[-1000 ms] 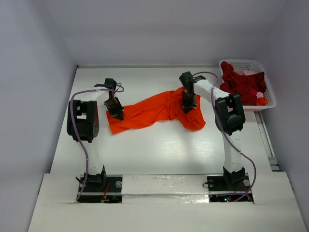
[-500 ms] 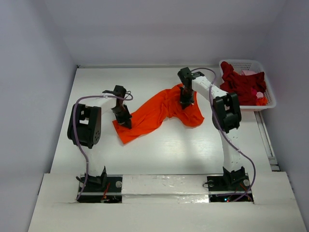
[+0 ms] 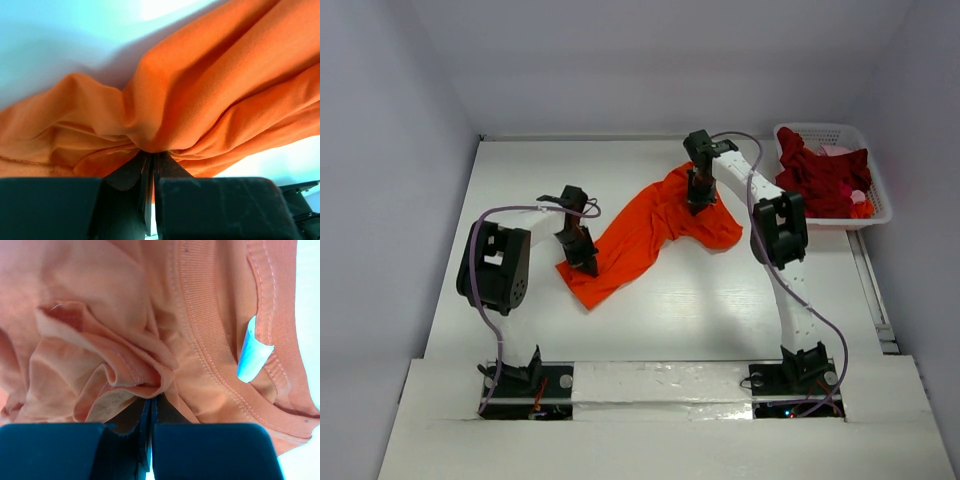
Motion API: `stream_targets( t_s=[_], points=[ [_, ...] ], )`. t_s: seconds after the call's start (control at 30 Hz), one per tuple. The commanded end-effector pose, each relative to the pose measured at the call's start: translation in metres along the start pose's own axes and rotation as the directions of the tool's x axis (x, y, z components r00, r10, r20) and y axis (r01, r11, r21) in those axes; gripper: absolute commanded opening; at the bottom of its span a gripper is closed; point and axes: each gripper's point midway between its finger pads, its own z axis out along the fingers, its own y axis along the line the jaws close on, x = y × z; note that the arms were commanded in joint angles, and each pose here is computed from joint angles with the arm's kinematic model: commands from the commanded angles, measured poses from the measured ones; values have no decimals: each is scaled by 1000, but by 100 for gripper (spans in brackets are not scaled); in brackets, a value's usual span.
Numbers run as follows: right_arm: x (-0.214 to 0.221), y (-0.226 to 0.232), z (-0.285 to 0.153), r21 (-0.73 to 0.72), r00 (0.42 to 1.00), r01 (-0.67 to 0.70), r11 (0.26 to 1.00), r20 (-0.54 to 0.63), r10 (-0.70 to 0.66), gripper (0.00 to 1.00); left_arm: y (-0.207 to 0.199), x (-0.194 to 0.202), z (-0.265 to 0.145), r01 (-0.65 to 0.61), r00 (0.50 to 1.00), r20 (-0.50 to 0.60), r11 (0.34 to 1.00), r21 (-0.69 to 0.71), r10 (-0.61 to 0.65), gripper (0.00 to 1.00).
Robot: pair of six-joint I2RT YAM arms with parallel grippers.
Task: Fold and stack the t-shirts
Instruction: Rotate the tshirt 90 degrees
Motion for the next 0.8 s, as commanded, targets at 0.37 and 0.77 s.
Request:
stream_targets(
  t_s=[0.37,0.77],
  points=[
    [-23,19,-6,-52,1000,-1,999,24,2,0,31,54,5,-34,996,-90,994,-107,24,0],
    [-29,29,-3,-90,1000,-4,996,26,7,0,26,86,11,-72,989,-138,993,-98,58,0]
  ],
)
